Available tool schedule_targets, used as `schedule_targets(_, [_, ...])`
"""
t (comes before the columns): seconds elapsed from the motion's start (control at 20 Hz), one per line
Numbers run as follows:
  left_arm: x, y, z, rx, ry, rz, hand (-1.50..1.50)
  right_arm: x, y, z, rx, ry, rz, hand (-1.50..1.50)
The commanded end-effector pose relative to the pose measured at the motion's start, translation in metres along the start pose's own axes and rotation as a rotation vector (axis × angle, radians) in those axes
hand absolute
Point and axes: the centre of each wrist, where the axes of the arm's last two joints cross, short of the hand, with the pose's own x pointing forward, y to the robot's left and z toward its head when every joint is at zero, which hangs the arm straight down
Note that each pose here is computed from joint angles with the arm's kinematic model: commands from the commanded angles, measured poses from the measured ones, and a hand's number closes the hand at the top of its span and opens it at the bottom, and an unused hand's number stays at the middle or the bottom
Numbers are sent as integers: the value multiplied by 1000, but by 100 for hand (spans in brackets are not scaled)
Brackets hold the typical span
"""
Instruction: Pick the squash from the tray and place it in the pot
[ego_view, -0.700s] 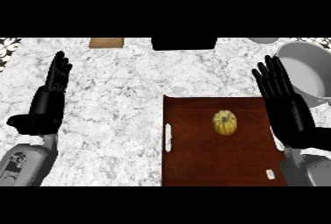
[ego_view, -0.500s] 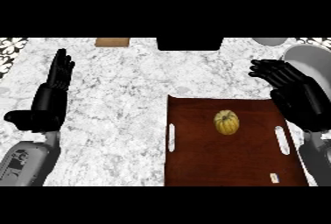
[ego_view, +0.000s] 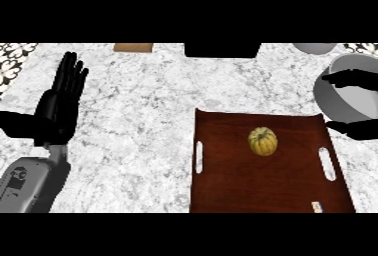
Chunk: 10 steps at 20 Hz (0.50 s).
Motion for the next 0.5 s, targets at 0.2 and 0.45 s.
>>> schedule_targets(0.2, [1, -4, -3, 13, 33, 14, 0, 21, -24, -12, 208, -35, 265, -150])
schedule_targets(0.45, [3, 1, 0, -5, 38, 23, 0, 57, 3, -25, 379, 96, 442, -150])
